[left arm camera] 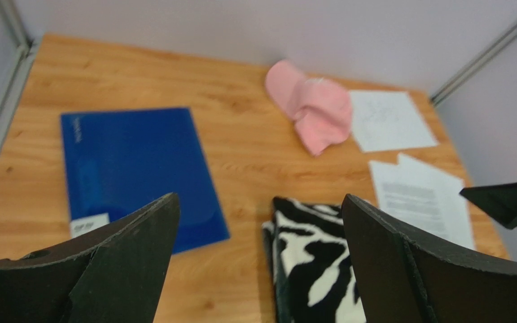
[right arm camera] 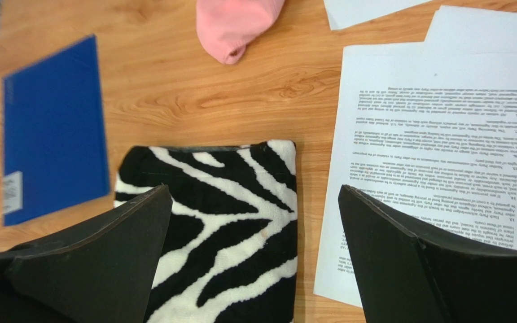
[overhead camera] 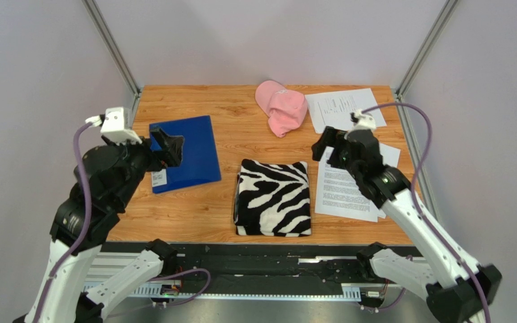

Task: Put the files into the folder
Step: Move the folder to the center of the board.

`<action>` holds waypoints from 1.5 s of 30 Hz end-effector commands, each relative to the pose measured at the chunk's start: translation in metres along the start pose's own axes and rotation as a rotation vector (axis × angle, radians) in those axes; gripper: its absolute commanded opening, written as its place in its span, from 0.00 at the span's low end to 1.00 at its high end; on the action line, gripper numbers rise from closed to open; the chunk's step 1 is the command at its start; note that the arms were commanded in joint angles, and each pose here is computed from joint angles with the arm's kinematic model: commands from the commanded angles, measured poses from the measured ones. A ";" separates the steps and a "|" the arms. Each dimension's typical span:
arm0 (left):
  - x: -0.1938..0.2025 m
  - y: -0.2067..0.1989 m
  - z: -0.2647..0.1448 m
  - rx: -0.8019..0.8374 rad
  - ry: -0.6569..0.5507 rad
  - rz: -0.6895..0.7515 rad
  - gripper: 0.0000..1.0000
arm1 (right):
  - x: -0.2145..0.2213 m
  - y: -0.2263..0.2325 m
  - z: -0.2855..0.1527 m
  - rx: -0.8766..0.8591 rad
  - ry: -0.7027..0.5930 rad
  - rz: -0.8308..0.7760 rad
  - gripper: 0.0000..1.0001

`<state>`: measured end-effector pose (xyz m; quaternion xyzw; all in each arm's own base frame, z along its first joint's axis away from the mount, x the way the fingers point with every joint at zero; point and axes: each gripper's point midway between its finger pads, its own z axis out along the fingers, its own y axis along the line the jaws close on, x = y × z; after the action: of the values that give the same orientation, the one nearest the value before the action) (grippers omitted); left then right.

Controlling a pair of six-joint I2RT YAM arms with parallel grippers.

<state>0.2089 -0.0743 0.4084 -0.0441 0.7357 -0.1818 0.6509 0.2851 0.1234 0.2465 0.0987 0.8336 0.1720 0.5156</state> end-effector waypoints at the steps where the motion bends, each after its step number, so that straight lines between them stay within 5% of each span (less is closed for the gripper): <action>1: 0.058 0.060 -0.003 -0.346 0.379 0.199 0.99 | 0.021 0.020 0.039 -0.012 0.204 -0.158 1.00; 4: 0.083 0.081 0.003 -0.461 0.486 0.199 0.99 | 0.029 0.078 0.079 -0.153 0.252 -0.170 1.00; 10: 0.134 0.154 0.053 -0.637 0.571 -0.251 0.91 | 0.112 0.196 0.150 -0.388 0.520 -0.126 0.99; 11: 0.136 0.165 0.055 -0.680 0.582 -0.299 0.91 | 0.100 0.225 0.153 -0.438 0.494 -0.132 0.99; 15: 0.148 0.197 0.084 -0.789 0.601 -0.302 0.86 | 0.151 0.265 0.176 -0.489 0.608 -0.139 0.97; 20: 0.172 0.233 0.101 -0.812 0.756 -0.142 0.89 | 0.184 0.289 0.186 -0.575 0.647 -0.128 0.95; 22: 0.187 0.227 0.116 -0.675 0.865 -0.067 0.90 | 0.198 0.294 0.188 -0.594 0.664 -0.132 0.95; 26: 0.208 0.218 0.126 -0.742 1.049 0.403 0.91 | 0.219 0.303 0.198 -0.636 0.696 -0.085 0.92; 29: 0.227 0.221 0.128 -0.732 1.128 0.600 0.86 | 0.233 0.297 0.209 -0.609 0.716 -0.080 0.84; 35: 0.252 0.210 0.126 -0.681 1.087 0.478 0.81 | 0.257 0.280 0.226 -0.547 0.755 -0.026 0.72; 38: 0.249 0.202 0.131 -0.663 1.014 0.348 0.79 | 0.267 0.272 0.230 -0.530 0.765 -0.033 0.72; 41: 0.252 0.205 0.135 -0.654 0.988 0.208 0.65 | 0.276 0.260 0.237 -0.486 0.775 -0.023 0.72; 45: 0.245 0.241 0.130 -0.753 0.973 0.046 0.63 | 0.279 0.253 0.241 -0.471 0.773 -0.026 0.72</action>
<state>0.3268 0.0264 0.0821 -0.0728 0.9740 0.1422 0.1606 0.3683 0.5055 0.0478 -0.1180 0.8901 0.4001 0.1837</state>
